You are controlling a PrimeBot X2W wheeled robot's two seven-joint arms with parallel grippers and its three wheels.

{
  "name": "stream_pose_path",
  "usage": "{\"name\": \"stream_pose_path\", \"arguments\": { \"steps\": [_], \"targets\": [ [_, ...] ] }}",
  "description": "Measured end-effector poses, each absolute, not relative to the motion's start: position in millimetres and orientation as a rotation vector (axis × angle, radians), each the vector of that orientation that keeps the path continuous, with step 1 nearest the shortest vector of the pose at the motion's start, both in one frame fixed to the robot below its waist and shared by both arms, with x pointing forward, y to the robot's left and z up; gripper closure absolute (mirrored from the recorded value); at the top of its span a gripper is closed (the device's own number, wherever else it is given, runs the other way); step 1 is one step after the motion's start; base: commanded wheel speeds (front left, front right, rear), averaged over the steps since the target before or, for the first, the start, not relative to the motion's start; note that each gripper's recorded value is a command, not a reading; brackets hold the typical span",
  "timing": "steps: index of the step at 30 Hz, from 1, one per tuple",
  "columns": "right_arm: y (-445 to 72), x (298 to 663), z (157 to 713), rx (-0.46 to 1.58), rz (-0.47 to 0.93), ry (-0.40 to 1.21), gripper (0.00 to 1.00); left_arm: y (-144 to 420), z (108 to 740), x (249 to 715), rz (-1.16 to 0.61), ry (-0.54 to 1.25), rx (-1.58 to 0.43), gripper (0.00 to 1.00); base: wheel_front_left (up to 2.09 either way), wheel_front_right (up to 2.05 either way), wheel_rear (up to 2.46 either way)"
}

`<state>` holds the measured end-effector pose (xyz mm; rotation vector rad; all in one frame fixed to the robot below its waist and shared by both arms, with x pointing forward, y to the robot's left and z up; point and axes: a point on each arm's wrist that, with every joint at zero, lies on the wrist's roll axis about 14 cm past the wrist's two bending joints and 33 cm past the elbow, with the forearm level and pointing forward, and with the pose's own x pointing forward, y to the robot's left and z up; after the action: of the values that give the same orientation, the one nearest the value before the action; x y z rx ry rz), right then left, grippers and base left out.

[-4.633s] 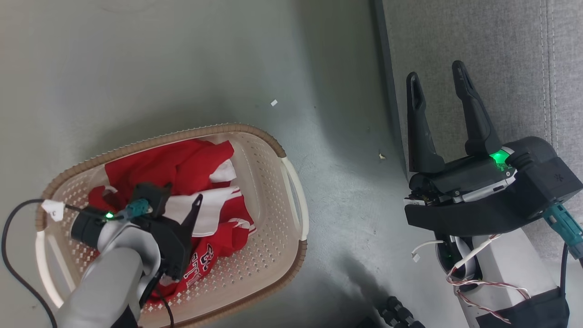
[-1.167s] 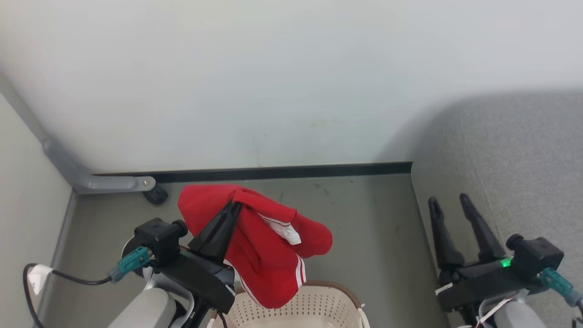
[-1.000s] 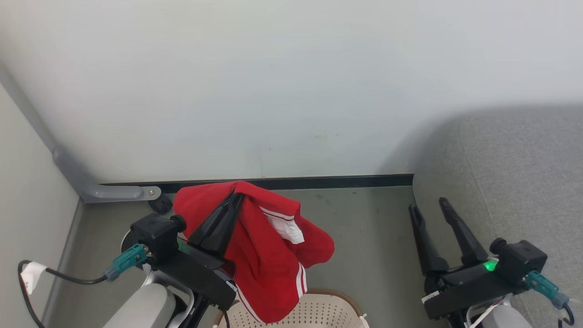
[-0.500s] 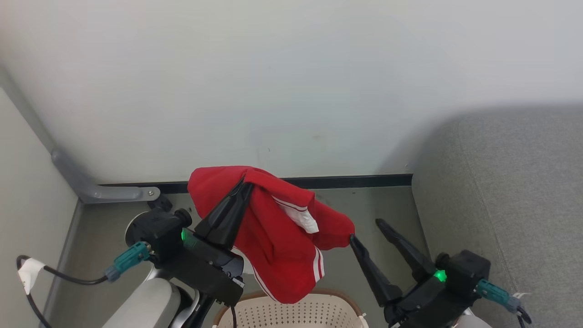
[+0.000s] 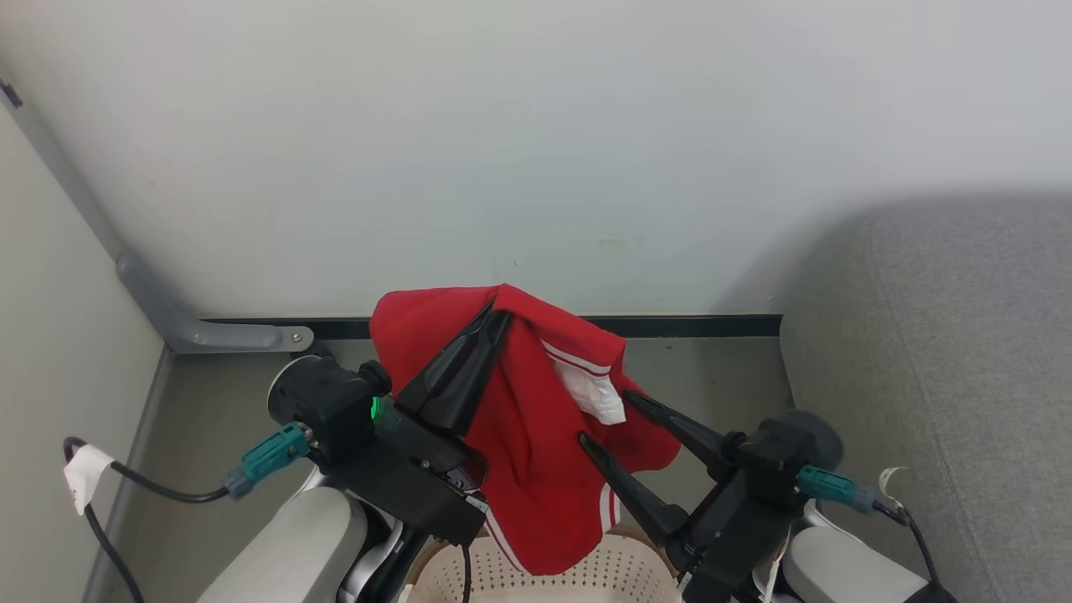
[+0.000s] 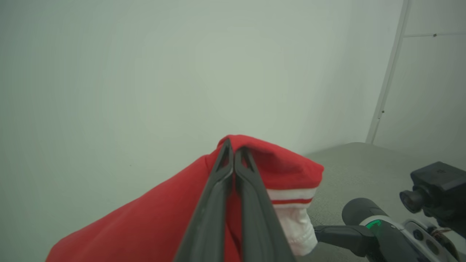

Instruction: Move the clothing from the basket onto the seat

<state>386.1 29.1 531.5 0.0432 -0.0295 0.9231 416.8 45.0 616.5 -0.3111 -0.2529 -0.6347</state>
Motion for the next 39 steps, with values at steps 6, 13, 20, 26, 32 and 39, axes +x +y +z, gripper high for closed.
{"name": "stream_pose_path", "arguments": {
  "steps": [6,13,20,26,32,39],
  "targets": [
    [49.9,388.8,527.5,-0.006,1.004,-0.005,0.00,46.0,618.1,413.8,-0.630,-0.256,-0.309,1.00,0.00,0.00,0.00],
    [76.1,390.6,526.3,-0.012,1.064,0.015,0.73,55.0,615.3,410.4,-0.603,-0.250,-0.301,1.00,0.00,0.00,0.00],
    [85.2,390.8,523.8,0.002,1.077,0.046,1.00,67.1,612.0,407.8,-0.575,-0.242,-0.281,1.00,0.00,0.00,0.00],
    [80.6,398.2,530.1,0.032,1.049,0.046,1.00,72.6,606.9,408.0,-0.561,-0.227,-0.276,1.00,0.00,0.00,0.00],
    [64.9,413.4,547.5,0.098,0.981,0.017,1.00,74.4,599.5,406.7,-0.557,-0.207,-0.272,0.72,0.00,0.00,0.00],
    [44.5,422.4,558.8,0.134,0.920,-0.012,1.00,72.3,588.2,403.3,-0.565,-0.177,-0.271,0.00,0.00,0.00,0.00]
  ]
}}
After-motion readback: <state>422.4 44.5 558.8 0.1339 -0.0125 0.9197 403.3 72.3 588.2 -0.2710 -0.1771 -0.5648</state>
